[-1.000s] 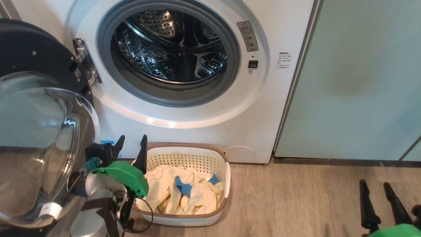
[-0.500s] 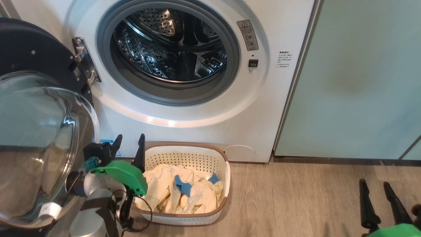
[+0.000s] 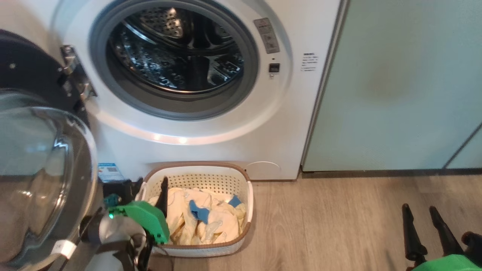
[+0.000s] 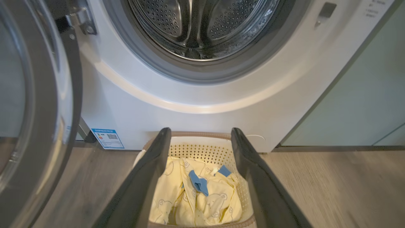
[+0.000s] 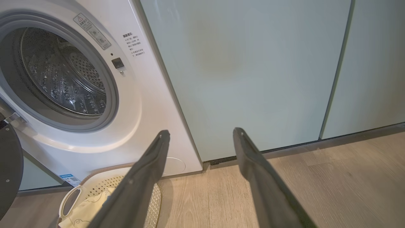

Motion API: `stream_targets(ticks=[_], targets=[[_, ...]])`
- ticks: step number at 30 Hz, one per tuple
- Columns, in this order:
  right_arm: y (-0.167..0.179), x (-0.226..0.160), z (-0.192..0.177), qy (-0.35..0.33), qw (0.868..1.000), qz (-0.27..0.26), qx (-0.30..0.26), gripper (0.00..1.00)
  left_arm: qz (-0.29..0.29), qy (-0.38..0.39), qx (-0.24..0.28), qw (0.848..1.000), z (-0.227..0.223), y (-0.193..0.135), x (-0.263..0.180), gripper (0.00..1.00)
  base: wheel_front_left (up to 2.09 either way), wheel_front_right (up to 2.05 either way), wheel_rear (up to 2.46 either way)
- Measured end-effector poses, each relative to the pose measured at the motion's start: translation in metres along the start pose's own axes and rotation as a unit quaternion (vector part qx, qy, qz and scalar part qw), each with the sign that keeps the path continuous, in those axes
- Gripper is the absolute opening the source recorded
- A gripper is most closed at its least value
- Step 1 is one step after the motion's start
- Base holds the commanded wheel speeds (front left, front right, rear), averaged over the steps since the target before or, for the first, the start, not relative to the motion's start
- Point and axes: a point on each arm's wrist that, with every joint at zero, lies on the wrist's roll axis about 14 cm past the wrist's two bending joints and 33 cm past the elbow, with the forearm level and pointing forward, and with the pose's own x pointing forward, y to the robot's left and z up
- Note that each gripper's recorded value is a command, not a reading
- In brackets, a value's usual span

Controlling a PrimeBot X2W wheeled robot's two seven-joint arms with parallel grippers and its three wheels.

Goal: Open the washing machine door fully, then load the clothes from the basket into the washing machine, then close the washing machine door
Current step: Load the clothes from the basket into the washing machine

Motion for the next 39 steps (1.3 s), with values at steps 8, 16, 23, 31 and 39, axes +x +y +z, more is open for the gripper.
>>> stream_targets(ticks=[8, 16, 23, 31, 39], targets=[[-0.017, -0.009, 0.002, -0.001, 1.0, -0.029, -0.004, 1.0, -0.014, 0.113, -0.006, 0.994, -0.068, -0.016, 0.0, 1.0, 0.0, 0.0, 0.0], [-0.035, -0.007, 0.004, 0.005, 0.998, -0.061, -0.015, 1.0, -0.029, 0.208, -0.021, 0.977, -0.112, -0.03, 0.018, 1.0, 0.0, 0.0, 0.0], [-0.043, 0.006, -0.002, 0.02, 0.996, -0.083, -0.019, 1.0, -0.033, 0.285, -0.042, 0.957, -0.147, -0.034, 0.037, 1.0, 0.0, 0.0, 0.0], [-0.055, 0.025, -0.013, 0.038, 0.993, -0.11, -0.024, 1.0, -0.033, 0.347, -0.054, 0.936, -0.183, -0.033, 0.064, 1.0, 0.0, 0.0, 0.0], [-0.055, 0.057, -0.027, 0.055, 0.992, -0.11, -0.032, 1.0, -0.009, 0.382, -0.065, 0.922, -0.214, -0.017, 0.093, 1.0, 0.0, 0.0, 0.0]])
